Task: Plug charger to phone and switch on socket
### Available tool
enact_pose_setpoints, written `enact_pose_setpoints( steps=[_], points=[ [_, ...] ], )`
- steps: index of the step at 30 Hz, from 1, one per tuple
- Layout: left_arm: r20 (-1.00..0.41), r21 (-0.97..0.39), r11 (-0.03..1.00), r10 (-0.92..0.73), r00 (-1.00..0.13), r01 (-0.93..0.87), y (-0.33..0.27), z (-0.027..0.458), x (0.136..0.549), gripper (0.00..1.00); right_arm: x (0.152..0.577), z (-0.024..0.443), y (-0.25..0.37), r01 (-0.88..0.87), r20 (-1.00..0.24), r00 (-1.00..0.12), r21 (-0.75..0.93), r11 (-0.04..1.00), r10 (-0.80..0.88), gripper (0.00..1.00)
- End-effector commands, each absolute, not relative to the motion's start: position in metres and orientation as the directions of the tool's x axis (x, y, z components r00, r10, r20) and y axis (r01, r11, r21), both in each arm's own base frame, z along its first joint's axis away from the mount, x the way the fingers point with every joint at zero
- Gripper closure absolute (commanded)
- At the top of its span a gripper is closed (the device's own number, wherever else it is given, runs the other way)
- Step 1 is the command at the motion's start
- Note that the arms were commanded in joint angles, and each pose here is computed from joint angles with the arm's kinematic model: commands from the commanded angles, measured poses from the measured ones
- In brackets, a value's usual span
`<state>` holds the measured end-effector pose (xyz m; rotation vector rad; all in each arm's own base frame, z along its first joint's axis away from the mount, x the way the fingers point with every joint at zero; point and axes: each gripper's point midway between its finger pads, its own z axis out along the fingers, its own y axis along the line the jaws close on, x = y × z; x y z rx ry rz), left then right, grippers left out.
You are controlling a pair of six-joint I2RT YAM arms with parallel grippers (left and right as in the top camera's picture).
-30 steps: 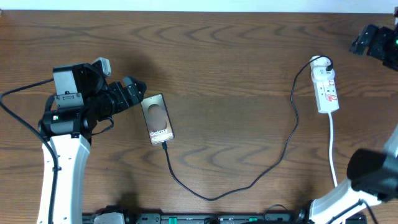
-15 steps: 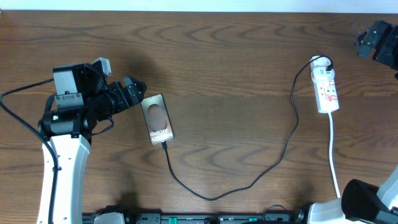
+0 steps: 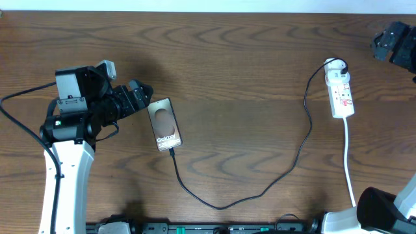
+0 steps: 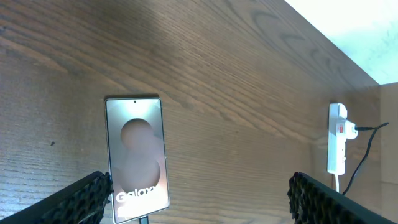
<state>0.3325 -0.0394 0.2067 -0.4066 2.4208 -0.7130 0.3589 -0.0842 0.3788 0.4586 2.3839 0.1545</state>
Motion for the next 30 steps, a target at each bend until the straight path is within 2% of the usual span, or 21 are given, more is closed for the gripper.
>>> enact_pose_setpoints(
  steps=[1, 10, 15, 18, 19, 21, 27, 30],
  points=[
    [-0.469, -0.53, 0.836, -0.429, -0.772, -0.143, -0.029, 0.206, 0.334, 0.07, 0.357, 0.384, -0.082, 0.286, -0.626, -0.684, 0.244, 0.927, 0.375, 0.01],
    [-0.485, -0.487, 0.856, -0.43, -0.761, -0.173, -0.023, 0.204, 0.329, 0.07, 0.357, 0.384, -0.082, 0.286, -0.626, -0.684, 0.243, 0.927, 0.375, 0.01],
    [-0.631, -0.372, 0.905, -0.41, -0.659, -0.207, -0.005, 0.206, 0.318, 0.07, 0.357, 0.384, -0.082, 0.286, -0.626, -0.684, 0.244, 0.927, 0.375, 0.01],
    [-0.75, -0.325, 0.922, -0.386, -0.538, -0.208, 0.004, 0.211, 0.312, 0.07, 0.357, 0.384, -0.082, 0.286, -0.626, -0.684, 0.243, 0.927, 0.375, 0.01],
    [-0.823, -0.325, 0.926, -0.376, -0.426, -0.19, 0.008, 0.216, 0.307, 0.07, 0.357, 0.384, -0.082, 0.286, -0.626, -0.684, 0.243, 0.927, 0.375, 0.01],
    [-0.883, -0.339, 0.93, -0.368, -0.293, -0.145, 0.009, 0.222, 0.3, 0.07, 0.357, 0.384, -0.082, 0.286, -0.626, -0.684, 0.244, 0.927, 0.375, 0.01],
    [-0.943, -0.312, 0.95, -0.311, 0.118, 0.009, 0.008, 0.233, 0.269, 0.07, 0.357, 0.384, -0.082, 0.286, -0.626, -0.684, 0.244, 0.927, 0.375, 0.01],
    [-0.946, -0.271, 0.962, -0.271, 0.181, 0.022, 0.008, 0.221, 0.26, 0.07, 0.357, 0.384, -0.082, 0.286, -0.626, -0.684, 0.243, 0.927, 0.375, 0.01]
  ],
)
